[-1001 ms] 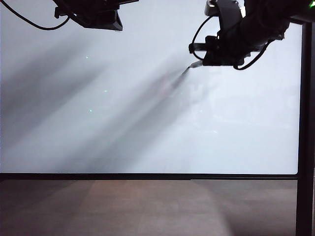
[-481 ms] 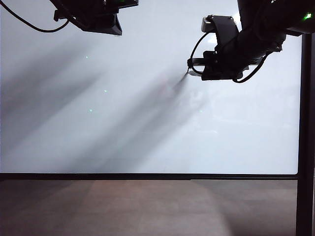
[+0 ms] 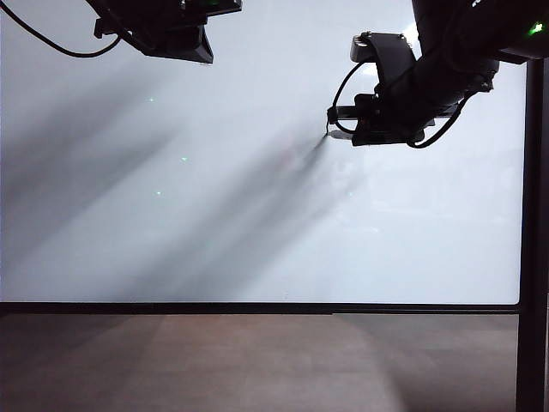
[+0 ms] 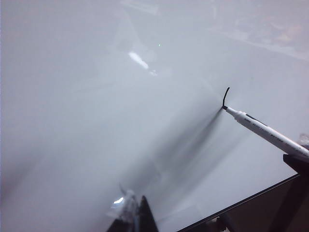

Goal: Reach to the right to find the marker pen, pick it up, and write the number 4 on the whiteboard.

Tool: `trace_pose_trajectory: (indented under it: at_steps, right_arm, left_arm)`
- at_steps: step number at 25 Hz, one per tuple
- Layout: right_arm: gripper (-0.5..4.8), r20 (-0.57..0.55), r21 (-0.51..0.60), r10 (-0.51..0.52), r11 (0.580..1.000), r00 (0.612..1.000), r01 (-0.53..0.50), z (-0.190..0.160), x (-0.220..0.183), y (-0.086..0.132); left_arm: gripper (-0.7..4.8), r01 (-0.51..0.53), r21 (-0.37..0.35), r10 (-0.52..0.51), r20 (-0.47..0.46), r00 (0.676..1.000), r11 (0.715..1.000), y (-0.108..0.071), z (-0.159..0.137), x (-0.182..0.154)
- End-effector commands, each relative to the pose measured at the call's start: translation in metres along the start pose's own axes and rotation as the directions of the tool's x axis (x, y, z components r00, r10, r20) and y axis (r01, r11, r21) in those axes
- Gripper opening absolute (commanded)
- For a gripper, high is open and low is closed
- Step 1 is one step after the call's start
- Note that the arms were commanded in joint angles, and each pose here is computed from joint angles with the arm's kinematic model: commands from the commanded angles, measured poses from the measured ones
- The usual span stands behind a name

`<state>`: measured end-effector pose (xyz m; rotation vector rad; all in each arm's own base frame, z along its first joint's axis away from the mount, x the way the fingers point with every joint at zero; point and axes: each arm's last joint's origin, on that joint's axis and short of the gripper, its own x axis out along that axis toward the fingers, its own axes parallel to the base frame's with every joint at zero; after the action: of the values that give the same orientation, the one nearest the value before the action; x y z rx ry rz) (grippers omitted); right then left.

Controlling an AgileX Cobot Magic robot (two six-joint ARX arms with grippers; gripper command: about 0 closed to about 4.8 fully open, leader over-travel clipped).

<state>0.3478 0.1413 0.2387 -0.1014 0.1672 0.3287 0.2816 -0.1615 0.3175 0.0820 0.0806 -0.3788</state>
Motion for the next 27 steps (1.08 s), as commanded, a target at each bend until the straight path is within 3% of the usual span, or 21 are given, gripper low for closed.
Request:
trace_pose_trajectory:
  at_steps: [1,13,27]
  right_arm:
    - [-0.07,0.006,0.002,-0.011,1.0,1.0,0.011,0.003,0.0,-0.001]
    - [-0.07,0.003,0.002,-0.014,1.0,1.0,0.014,0.002,0.0,-0.002]
    - [-0.07,-0.01,0.02,-0.097,0.995,0.995,0.097,0.006,-0.006,-0.035]
  left_arm:
    - [-0.05,0.003,-0.009,-0.003,0.02,1.0,1.0,0.0,0.004,-0.001]
    - [-0.05,0.003,-0.009,-0.003,0.02,1.0,1.0,0.0,0.004,-0.001]
    - [-0.05,0.004,-0.008,-0.003,0.014,1.0,1.0,0.0,0.003,-0.001]
